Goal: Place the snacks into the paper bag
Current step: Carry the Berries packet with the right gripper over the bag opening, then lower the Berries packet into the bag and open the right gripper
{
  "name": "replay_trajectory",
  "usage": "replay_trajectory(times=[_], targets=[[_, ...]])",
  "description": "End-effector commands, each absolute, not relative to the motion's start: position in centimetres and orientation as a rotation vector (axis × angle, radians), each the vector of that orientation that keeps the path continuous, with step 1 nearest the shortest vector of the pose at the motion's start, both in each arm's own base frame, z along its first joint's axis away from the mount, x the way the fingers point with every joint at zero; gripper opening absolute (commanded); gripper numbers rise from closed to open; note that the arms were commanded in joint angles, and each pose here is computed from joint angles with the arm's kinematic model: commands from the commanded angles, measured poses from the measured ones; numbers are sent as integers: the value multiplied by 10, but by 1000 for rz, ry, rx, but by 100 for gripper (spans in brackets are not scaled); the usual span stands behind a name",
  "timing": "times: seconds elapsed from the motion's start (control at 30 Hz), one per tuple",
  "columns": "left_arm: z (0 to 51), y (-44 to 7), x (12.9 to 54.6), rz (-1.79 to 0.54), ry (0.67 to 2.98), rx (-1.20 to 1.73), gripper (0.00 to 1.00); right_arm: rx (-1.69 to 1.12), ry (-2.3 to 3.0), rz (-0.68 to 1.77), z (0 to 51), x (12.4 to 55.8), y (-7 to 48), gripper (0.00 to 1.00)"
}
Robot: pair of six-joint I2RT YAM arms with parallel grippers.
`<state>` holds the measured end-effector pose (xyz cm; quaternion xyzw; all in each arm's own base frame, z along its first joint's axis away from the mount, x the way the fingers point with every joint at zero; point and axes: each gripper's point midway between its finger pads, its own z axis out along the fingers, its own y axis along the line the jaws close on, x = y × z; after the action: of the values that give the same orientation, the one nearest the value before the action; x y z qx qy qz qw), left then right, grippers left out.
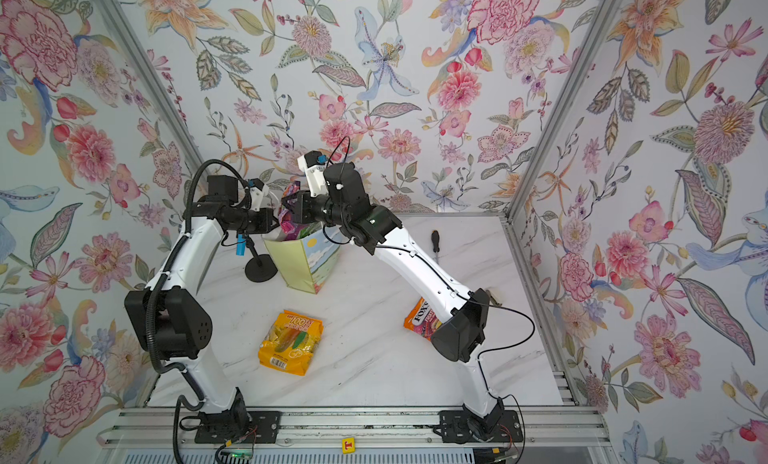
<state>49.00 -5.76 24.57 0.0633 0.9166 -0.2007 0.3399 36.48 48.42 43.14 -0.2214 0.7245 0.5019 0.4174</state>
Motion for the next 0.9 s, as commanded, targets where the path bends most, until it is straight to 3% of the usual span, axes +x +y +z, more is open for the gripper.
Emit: replay_trajectory(times=[0.0,0.37,0.73,0.87], targets=[[268,-52,484,-522,2330,159,3,-550,1781,1289,444,374,483,0],[268,-52,484,-522,2331,158,3,-465,1906,1346,391,416,490,0],[266,-52,485,-519,2334,158,3,-454,1951,1445,367,426,502,1],[266,-51,485,-518,2334,159,3,-404,1994,1281,360,435,481,41]])
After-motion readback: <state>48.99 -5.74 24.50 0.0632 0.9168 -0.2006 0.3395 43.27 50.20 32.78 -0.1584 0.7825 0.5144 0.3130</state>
